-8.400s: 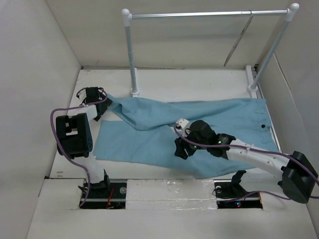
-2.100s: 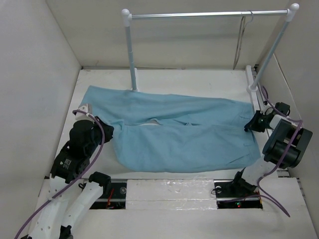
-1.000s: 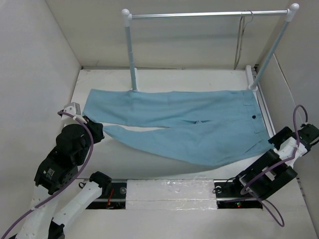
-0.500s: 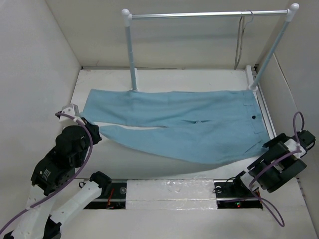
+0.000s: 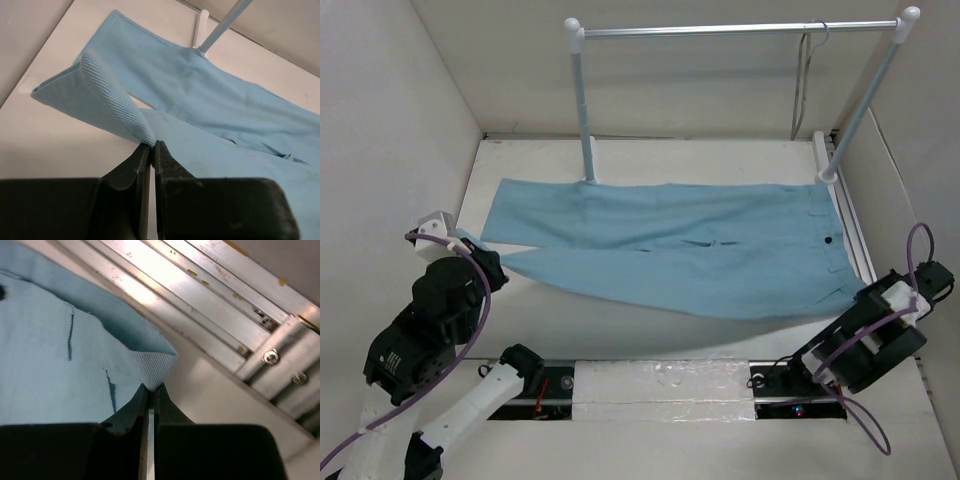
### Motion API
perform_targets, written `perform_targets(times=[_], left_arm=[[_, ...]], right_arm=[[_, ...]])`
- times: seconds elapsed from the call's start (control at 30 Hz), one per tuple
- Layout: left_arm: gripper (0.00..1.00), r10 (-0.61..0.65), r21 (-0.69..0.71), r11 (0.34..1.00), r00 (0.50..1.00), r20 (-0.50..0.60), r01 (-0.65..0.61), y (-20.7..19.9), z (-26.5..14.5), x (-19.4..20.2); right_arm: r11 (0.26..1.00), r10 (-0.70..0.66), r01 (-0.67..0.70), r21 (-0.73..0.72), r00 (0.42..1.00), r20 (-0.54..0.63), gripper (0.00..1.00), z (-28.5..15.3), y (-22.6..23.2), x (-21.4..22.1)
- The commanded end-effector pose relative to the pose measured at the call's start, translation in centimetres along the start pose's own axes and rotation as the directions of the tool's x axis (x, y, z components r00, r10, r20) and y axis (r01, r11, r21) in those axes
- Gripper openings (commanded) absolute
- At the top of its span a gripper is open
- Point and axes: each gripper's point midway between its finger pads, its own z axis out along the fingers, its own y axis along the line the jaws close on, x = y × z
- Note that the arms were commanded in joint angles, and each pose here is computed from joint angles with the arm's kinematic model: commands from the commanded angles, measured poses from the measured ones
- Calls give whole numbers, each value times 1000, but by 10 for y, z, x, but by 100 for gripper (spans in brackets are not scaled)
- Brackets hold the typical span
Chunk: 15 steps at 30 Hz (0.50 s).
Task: Place the trousers on the hanger
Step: Flatten out the trousers at the center of the board, then fold the trousers at the center of the board.
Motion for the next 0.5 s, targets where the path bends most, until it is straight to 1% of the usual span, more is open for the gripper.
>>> perform_targets(times=[0.0, 0.03, 0.1, 0.17, 0.2, 0.23, 0.27, 0.3, 0.33, 0.4, 0.43, 0.47], left_arm=[[0, -70, -33, 997, 991, 110, 74, 14, -16, -31], [0, -74, -50, 995, 989, 130, 81, 20, -19, -35], [0, -89, -56, 994, 986, 144, 98, 26, -24, -38], [0, -91, -73, 992, 983, 162, 104, 32, -24, -39], [0, -87, -66, 993, 982, 167, 100, 32, -26, -42], [0, -73, -92, 992, 980, 187, 91, 37, -26, -46], [0, -56, -119, 990, 980, 191, 80, 35, -23, -50], [0, -55, -127, 989, 979, 197, 81, 37, -23, -51], [0, -50, -137, 987, 979, 198, 79, 36, -21, -52], [0, -33, -145, 988, 984, 178, 59, 26, -10, -46], [0, -37, -144, 988, 985, 171, 62, 22, -6, -43], [0, -32, -153, 987, 987, 160, 57, 19, 2, -36]], right_arm=[[998, -61, 57, 40, 992, 107, 0, -43, 7, -15], [995, -91, 86, 50, 988, 122, 0, -55, 15, -23], [990, -115, 105, 91, 987, 114, 0, -71, 16, -18], [986, -150, 139, 93, 981, 123, 0, -78, 20, -22], [983, -158, 146, 107, 982, 107, 0, -81, 17, -21], [979, -182, 170, 117, 977, 109, 0, -84, 19, -25], [963, -253, 237, 127, 959, 127, 0, -89, 29, -44], [963, -253, 238, 127, 959, 127, 0, -89, 29, -44], [954, -290, 273, 120, 943, 164, 0, -97, 44, -61], [946, -324, 313, 85, 926, 191, 0, -100, 64, -75], [935, -354, 348, 65, 918, 177, 0, -95, 78, -77], [929, -370, 367, 59, 903, 219, 0, -105, 93, -94]])
